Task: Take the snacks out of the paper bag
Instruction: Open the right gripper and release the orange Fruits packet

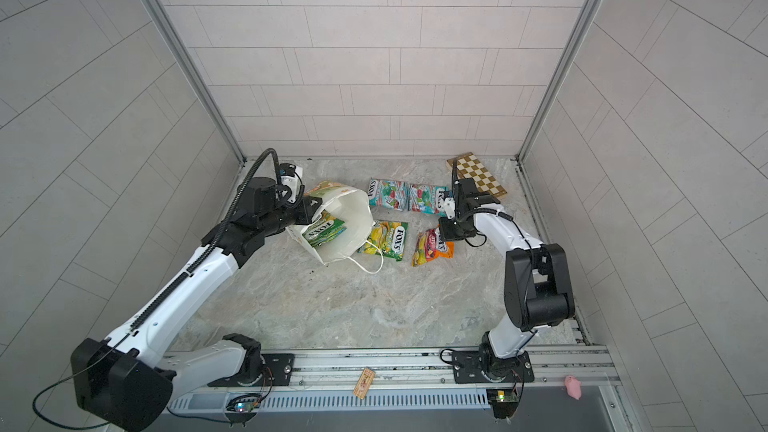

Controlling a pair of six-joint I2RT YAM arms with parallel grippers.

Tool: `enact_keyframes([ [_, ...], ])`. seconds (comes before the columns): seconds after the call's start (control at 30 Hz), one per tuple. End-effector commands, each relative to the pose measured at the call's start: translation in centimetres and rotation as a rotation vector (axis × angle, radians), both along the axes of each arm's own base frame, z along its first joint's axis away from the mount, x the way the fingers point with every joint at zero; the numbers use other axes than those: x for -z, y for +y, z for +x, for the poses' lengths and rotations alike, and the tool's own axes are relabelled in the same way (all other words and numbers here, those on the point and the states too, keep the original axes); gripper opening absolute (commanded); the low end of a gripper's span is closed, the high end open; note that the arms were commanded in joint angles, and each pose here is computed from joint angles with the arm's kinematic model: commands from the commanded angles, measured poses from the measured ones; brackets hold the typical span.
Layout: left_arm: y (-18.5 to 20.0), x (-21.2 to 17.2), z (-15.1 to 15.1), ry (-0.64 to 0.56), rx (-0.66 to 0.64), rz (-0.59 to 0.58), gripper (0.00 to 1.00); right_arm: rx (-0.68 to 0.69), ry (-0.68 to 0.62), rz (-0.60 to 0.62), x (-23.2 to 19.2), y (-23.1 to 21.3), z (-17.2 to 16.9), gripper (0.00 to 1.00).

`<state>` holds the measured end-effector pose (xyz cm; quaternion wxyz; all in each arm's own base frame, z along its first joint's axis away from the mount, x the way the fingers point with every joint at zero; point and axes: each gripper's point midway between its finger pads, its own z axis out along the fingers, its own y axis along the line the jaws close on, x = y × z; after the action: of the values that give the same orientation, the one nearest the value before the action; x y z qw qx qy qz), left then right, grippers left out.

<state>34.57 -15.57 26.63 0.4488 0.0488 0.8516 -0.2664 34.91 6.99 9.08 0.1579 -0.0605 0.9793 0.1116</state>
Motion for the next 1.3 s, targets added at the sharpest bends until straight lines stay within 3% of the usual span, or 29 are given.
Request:
enact_keyframes([
  [0.0, 0.1, -1.0, 0.2, -0.020, -0.006, 0.007, 0.00, 0.023, -0.016, -0.053, 0.0, -1.0, 0.7, 0.00],
  [0.27, 0.2, -1.0, 0.2, -0.023, -0.008, 0.010, 0.00, 0.032, -0.023, -0.003, 1.1, -0.1, 3.0, 0.00],
  [0.57, 0.2, -1.2, 0.2, -0.028, -0.007, 0.008, 0.00, 0.082, -0.022, -0.053, 2.0, -1.0, 5.0, 0.01],
  [0.67, 0.3, -1.2, 0.2, -0.028, -0.008, 0.009, 0.00, 0.093, -0.027, -0.053, 1.9, -1.1, 5.3, 0.09],
  [0.83, 0.3, -1.2, 0.1, -0.029, -0.008, 0.009, 0.00, 0.131, -0.065, -0.089, 0.7, -2.0, 5.4, 0.36],
  [0.97, 0.2, -1.4, 0.1, -0.032, -0.001, 0.005, 0.00, 0.158, -0.122, -0.088, -1.2, -2.3, 5.0, 0.43],
  [1.13, -0.1, -1.7, -0.1, -0.039, 0.014, -0.010, 0.00, 0.175, -0.201, 0.034, -4.2, -0.9, 3.6, 0.45],
  [1.27, -0.5, -2.2, -0.3, -0.051, 0.032, -0.026, 0.00, 0.136, -0.245, 0.225, -6.2, 2.2, 2.2, 0.44],
])
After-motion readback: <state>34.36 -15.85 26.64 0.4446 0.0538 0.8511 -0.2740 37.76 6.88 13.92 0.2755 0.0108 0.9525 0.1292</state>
